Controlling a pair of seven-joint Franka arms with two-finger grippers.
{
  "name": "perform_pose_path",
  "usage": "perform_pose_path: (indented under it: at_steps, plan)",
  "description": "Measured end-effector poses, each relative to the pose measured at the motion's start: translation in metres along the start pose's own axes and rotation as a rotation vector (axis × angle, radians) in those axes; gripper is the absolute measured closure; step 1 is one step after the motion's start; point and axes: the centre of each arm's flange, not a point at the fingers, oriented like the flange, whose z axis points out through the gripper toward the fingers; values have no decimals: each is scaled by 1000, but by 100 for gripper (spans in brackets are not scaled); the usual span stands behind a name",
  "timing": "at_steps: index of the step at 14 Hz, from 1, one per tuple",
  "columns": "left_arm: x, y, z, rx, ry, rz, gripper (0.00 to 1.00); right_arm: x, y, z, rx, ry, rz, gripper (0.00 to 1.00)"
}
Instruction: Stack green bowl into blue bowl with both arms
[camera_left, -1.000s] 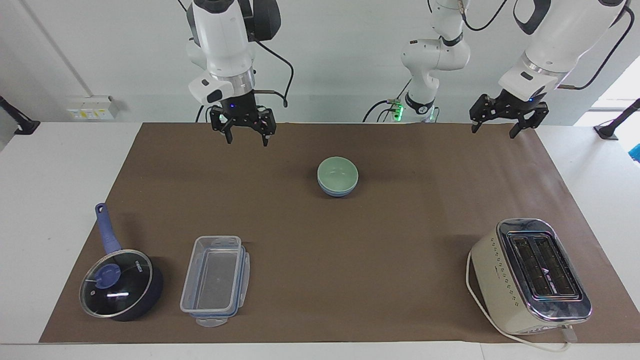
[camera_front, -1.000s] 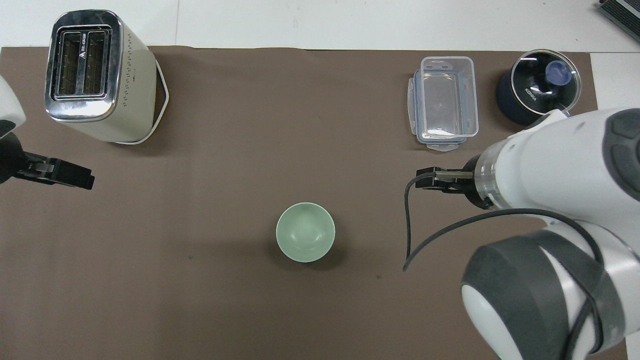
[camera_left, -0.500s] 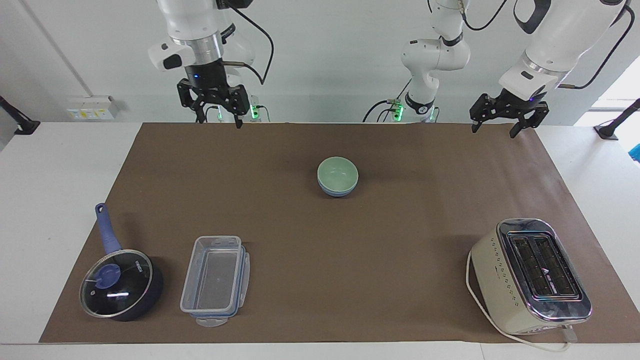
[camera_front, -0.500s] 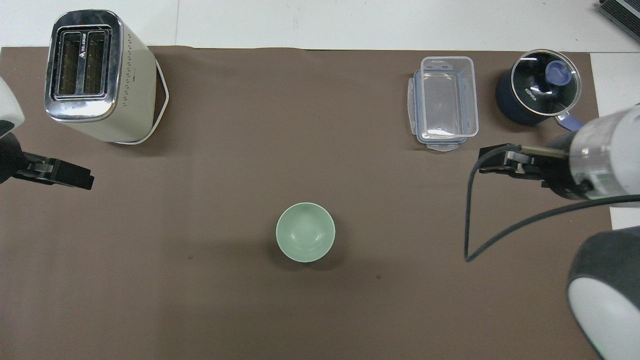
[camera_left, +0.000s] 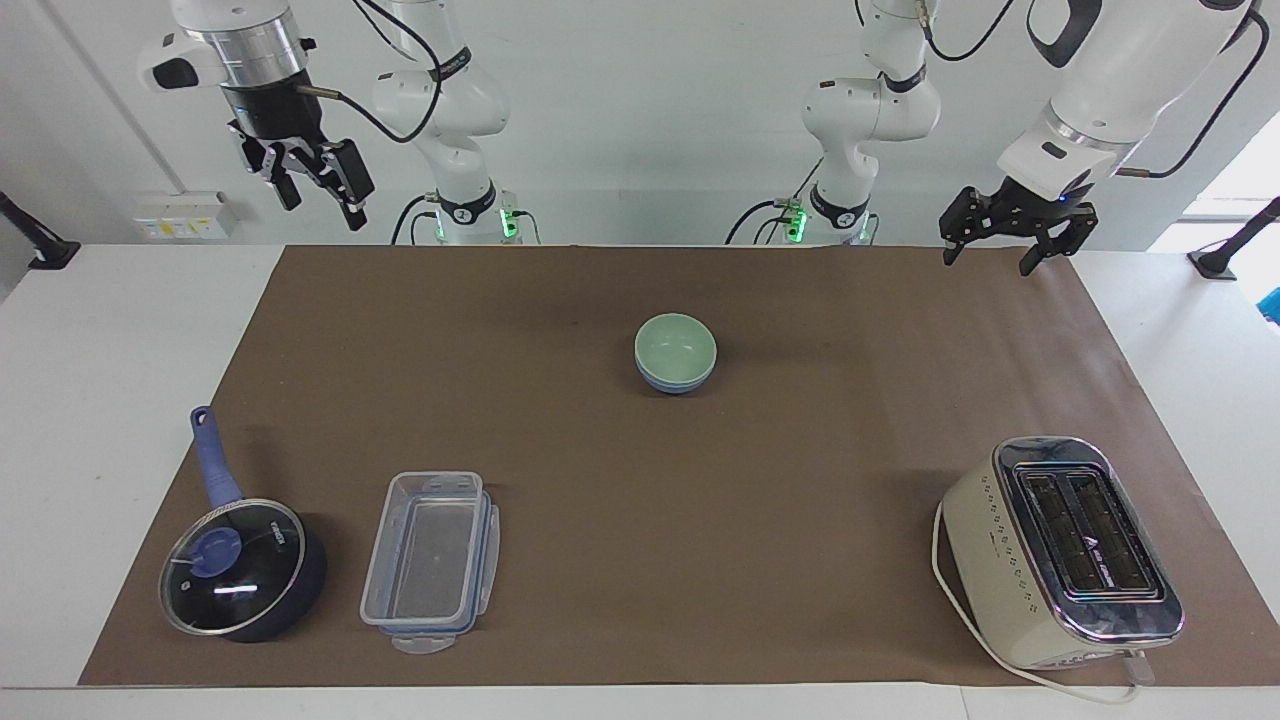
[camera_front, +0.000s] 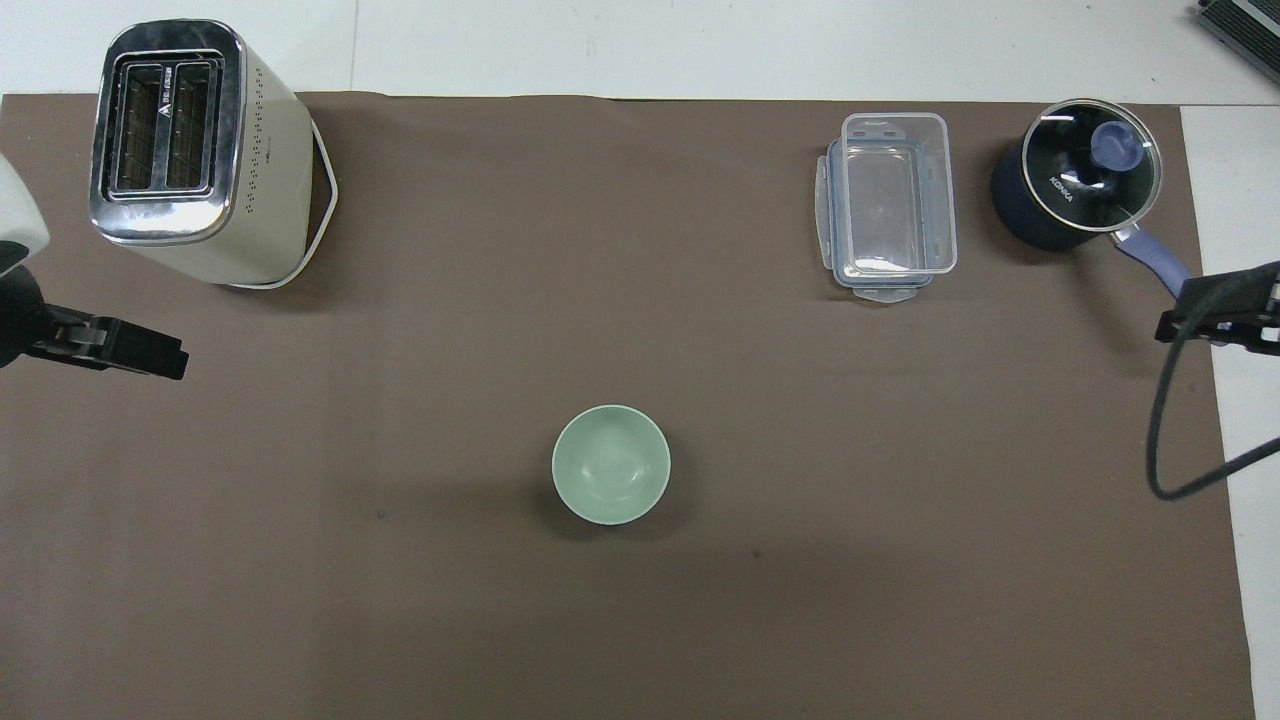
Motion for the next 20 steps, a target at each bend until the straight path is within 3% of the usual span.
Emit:
perform_pose_path:
  at_steps: [5, 20]
  plan:
    - [0, 0, 0, 0, 0, 0, 0, 5, 18, 22, -11, -49, -124, 0]
    - [0, 1, 0, 0, 0, 1, 0, 1, -11, 36, -12, -87, -160, 0]
